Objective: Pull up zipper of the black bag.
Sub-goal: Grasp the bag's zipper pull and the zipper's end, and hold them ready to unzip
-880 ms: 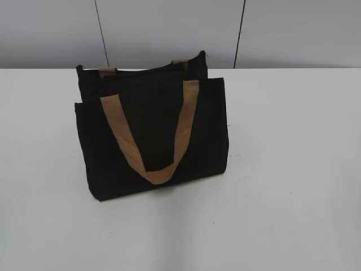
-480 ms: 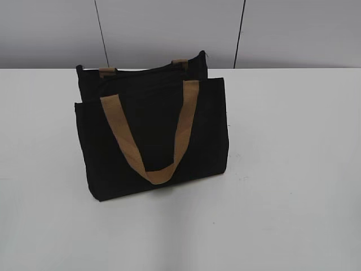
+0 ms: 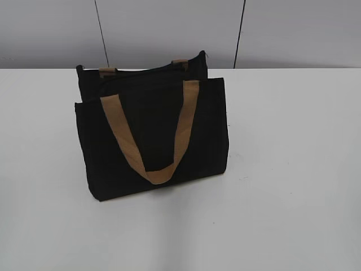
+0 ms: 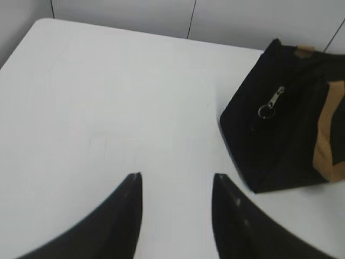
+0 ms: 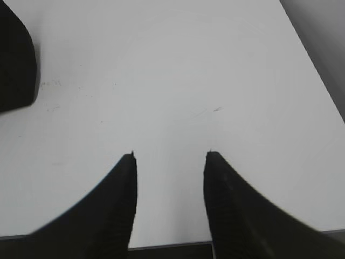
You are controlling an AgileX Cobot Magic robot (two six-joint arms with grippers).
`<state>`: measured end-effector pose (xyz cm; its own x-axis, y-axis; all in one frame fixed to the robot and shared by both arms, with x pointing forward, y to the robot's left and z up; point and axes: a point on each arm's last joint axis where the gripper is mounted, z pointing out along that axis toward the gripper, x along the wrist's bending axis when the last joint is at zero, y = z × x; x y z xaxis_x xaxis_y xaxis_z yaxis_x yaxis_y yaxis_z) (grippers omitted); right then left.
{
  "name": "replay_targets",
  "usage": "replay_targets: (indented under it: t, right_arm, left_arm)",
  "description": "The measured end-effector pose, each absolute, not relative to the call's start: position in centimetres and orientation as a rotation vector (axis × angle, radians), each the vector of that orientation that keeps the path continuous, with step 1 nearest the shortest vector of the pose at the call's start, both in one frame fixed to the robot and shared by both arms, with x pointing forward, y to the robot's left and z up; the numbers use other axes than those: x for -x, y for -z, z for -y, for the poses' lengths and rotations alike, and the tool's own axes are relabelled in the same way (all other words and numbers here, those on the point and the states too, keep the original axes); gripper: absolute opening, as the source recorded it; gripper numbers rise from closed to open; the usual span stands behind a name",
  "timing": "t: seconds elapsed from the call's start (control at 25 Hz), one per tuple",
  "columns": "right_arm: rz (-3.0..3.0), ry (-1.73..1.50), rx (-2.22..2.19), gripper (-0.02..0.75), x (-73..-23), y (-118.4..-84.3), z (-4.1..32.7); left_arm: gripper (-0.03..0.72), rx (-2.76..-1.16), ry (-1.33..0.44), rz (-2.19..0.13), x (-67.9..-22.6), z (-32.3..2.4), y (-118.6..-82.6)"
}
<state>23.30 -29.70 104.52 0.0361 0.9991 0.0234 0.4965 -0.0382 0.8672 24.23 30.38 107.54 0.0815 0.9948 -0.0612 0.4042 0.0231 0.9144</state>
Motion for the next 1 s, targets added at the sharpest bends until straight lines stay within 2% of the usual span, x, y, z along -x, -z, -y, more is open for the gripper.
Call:
replay_targets:
  t: [0.2,0.56,0.72,1.0]
  right_arm:
    - [-1.542,-0.918,-1.621,0.328,-23.3,-104.5,29.7]
    - [-1.542,-0.918,-1.621,0.328,-23.3,-104.5,29.7]
    - [-1.542,-0.918,-1.621,0.328,-23.3,-104.5,29.7]
    - [-1.543,-0.920,-1.621,0.328,-23.3,-104.5,29.7]
  left_arm:
    - [0.432,-1.452,-0.968,-1.334,-27.6,-29.8,-110.4]
    - [0.454,-1.368,-1.016,-1.210,-35.7,-28.3,-111.7]
    - [0.456,-1.318,-1.044,-1.121,-38.5,-27.5,-110.1]
    - [0.456,-1.326,-1.010,-1.113,-41.5,-26.7,-102.8]
